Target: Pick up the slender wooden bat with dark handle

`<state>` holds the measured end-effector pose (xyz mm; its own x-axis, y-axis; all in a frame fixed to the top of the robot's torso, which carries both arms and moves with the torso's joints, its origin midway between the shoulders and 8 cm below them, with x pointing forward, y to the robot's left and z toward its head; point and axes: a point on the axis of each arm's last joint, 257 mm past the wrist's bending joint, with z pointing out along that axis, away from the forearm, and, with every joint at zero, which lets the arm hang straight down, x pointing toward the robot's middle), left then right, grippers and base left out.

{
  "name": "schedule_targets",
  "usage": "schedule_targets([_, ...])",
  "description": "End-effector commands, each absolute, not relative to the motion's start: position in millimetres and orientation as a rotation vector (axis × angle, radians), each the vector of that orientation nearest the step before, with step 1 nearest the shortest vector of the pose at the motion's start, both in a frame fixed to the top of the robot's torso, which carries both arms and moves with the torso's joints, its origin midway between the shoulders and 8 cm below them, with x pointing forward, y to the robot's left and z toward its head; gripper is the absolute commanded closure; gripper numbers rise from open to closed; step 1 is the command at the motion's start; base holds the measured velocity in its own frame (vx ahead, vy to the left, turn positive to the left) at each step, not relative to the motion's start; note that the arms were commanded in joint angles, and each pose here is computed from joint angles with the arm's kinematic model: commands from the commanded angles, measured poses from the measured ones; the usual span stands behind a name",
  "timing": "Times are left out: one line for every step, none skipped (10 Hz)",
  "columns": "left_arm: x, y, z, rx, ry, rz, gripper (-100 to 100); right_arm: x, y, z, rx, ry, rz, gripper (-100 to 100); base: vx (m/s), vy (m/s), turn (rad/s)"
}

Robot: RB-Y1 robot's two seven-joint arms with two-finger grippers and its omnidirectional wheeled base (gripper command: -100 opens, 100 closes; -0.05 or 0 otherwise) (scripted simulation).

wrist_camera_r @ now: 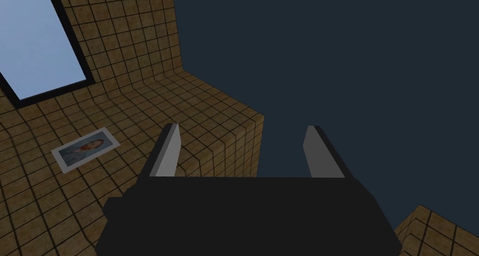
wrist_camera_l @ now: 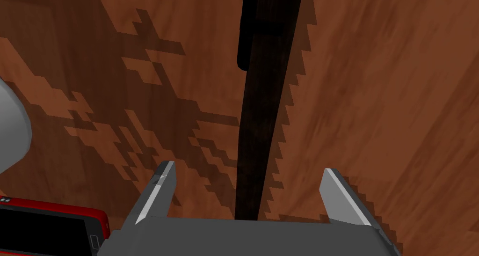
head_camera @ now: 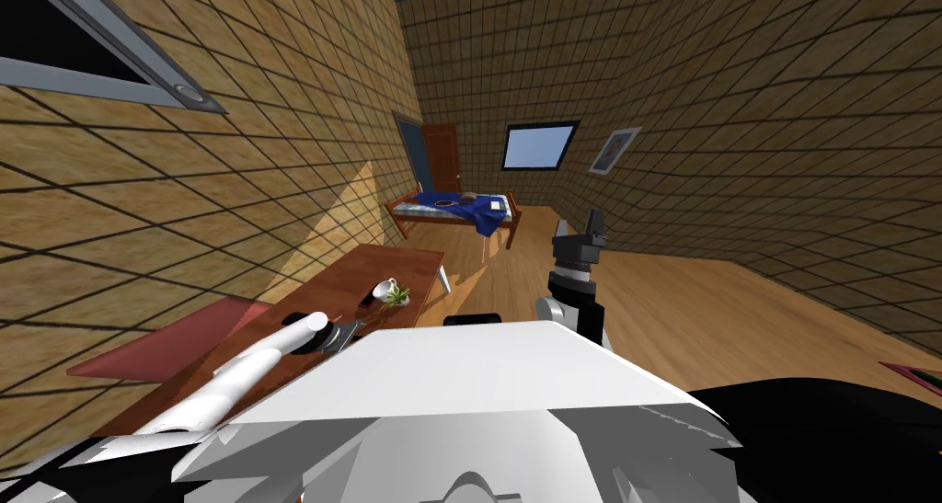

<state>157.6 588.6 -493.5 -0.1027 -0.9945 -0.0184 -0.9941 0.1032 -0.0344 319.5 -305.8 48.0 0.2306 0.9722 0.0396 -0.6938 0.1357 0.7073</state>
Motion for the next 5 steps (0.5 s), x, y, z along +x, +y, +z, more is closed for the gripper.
schedule_targets([142.3,590.0,-497.0,-2.089,2.296,-0.028,-100,319.5,-305.8,48.0,0.689,0.493,1.279,0,0.046,-0.005,-0.106])
schedule_targets([131.1,590.9,-500.2,-2.1,2.287,-0.031,-100,319.5,-305.9,48.0,0.689,0.494,1.279,0,0.062,-0.007,-0.107])
schedule_targets([119.5,591.9,-503.2,-2.11,2.279,-0.032,-100,319.5,-305.9,48.0,0.689,0.494,1.279,0,0.061,-0.002,-0.111])
schedule_targets([107.3,592.9,-506.0,-2.121,2.27,-0.032,-100,319.5,-305.9,48.0,0.689,0.494,1.279,0,0.056,-0.009,-0.111])
schedule_targets([95.3,594.6,-508.1,-2.133,2.258,-0.031,-100,319.5,-305.9,48.0,0.689,0.494,1.279,0,0.062,-0.008,-0.107])
